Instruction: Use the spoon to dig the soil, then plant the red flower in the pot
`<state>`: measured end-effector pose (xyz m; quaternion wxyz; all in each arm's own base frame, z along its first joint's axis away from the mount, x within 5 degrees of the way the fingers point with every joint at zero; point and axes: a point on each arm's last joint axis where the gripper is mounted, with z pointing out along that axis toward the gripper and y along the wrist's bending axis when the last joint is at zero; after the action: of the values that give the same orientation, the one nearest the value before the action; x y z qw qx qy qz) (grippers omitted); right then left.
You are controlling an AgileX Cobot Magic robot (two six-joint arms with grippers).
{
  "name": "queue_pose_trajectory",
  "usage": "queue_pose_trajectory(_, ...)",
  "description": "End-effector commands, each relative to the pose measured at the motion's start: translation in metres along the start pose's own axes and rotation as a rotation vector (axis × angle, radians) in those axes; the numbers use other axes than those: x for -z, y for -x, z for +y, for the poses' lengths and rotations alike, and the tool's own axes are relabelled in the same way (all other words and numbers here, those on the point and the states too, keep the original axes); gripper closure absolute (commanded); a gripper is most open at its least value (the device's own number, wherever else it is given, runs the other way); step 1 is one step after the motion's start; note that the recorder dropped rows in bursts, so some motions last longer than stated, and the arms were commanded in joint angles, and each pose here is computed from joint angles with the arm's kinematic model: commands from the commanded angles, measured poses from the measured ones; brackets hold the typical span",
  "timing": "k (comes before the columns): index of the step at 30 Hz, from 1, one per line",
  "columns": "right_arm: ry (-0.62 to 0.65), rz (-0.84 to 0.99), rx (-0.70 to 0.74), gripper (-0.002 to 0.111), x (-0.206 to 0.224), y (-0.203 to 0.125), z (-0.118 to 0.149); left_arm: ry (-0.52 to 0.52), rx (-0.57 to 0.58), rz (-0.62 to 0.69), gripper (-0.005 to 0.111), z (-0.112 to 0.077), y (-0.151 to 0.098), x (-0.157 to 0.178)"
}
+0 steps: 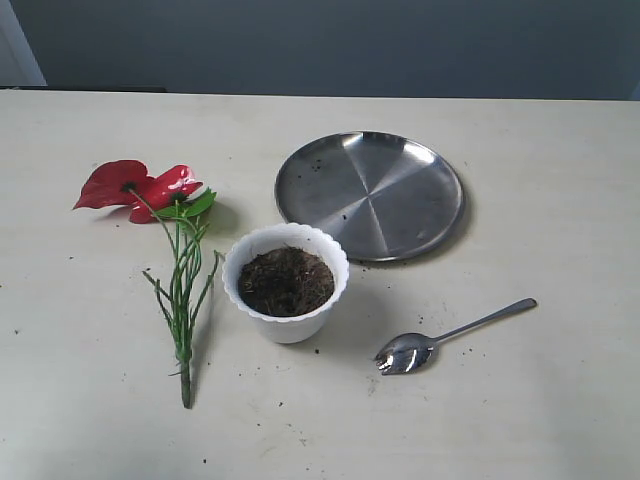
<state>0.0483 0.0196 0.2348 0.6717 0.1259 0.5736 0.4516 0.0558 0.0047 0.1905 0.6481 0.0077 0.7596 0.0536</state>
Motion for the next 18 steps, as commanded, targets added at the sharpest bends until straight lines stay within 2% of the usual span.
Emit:
queue_pose_trajectory(1,0.058,0.015,0.075,0.004,0.001,-0.002,0.004,-0.008,0.01,-0.011,0.106,0.0,0.002,0.001)
queue_pose_trajectory(7,0.395,0.08,0.254,0.004,0.008,-0.011,0.032,-0.008,0.01,-0.011,0.106,0.0,0.002,0.001)
queue_pose_trajectory(9,0.464,0.126,0.262,0.004,0.011,-0.016,0.037,-0.008,0.01,-0.011,0.106,0.0,0.002,0.001)
queue_pose_trajectory(13,0.452,0.201,0.234,0.004,0.011,-0.022,0.035,-0.008,0.01,-0.011,0.106,0.0,0.002,0.001)
queue_pose_trajectory(18,0.409,0.249,0.282,0.004,0.011,-0.026,0.03,-0.008,0.01,-0.011,0.106,0.0,0.002,0.001)
